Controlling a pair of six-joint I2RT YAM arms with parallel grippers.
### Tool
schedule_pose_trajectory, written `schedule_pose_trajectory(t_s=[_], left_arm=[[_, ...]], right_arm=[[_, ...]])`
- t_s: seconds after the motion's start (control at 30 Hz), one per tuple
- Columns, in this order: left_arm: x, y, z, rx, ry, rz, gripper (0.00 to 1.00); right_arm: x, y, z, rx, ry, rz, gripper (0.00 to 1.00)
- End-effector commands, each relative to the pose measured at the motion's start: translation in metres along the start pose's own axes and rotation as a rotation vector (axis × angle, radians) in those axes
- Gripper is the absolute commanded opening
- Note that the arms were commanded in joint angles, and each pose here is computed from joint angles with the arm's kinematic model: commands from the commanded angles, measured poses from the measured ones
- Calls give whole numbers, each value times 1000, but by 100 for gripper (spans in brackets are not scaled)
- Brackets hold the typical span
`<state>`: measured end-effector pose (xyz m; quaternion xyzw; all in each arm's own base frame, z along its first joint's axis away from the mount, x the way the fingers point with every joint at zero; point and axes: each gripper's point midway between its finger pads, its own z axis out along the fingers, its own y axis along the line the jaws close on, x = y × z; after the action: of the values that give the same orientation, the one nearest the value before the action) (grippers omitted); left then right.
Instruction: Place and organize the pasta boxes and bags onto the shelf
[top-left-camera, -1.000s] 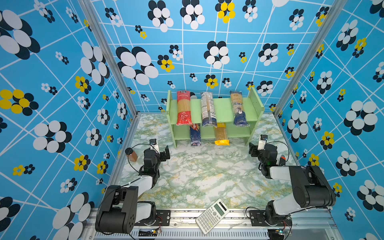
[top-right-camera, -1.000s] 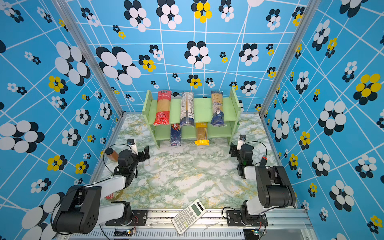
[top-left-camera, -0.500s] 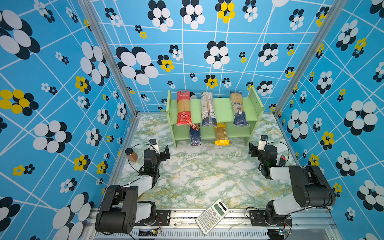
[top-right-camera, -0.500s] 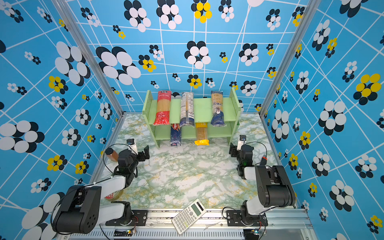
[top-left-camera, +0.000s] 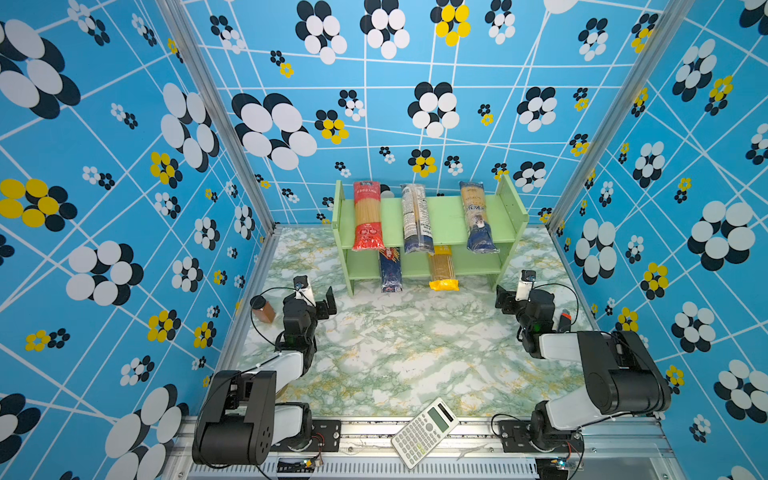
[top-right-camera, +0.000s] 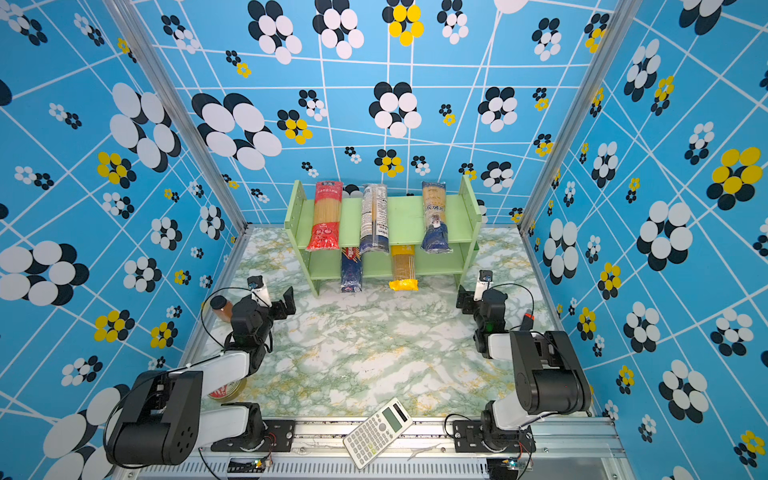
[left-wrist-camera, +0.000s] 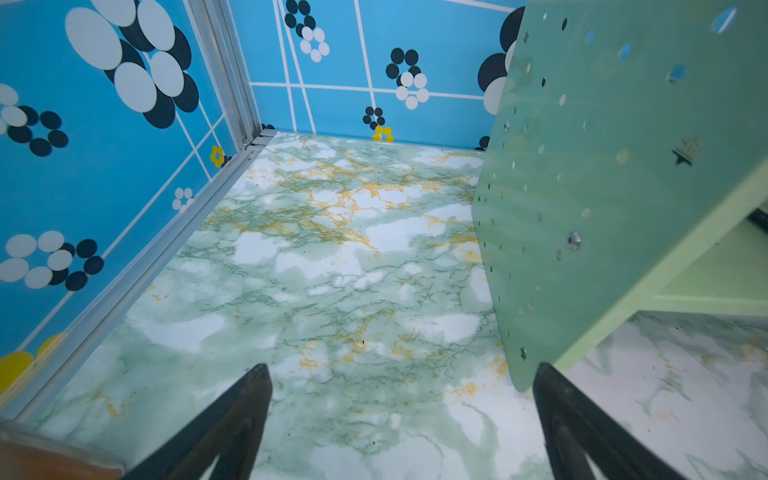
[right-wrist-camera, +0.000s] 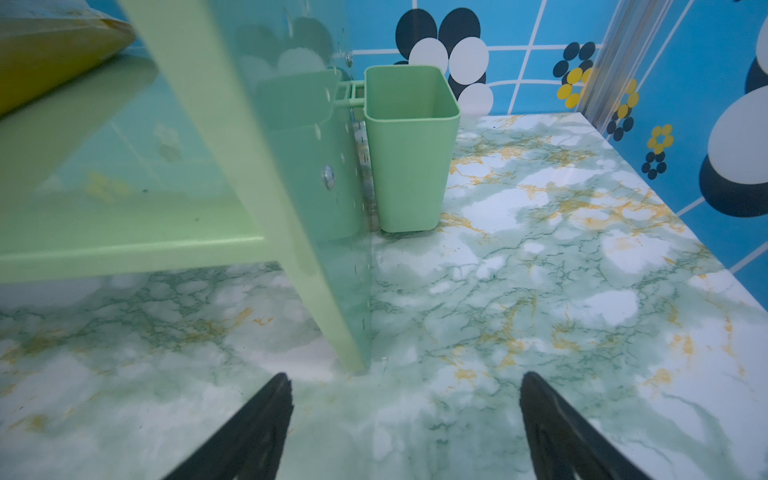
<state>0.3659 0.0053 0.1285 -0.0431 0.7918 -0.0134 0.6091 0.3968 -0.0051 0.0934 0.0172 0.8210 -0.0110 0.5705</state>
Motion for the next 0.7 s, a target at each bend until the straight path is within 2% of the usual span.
schedule_pose_trajectory(t_s=[0.0,0.33,0.67], left_arm=[[-1,6,6,0,-13,-2,99],[6,10,18,-15,4,-4,99],[18,4,28,27,30,9,99]], right_arm=[[0,-4,0,14,-12,7,89],[0,-4,0,14,-10,6,90],[-1,-4,0,14,-13,7,92]])
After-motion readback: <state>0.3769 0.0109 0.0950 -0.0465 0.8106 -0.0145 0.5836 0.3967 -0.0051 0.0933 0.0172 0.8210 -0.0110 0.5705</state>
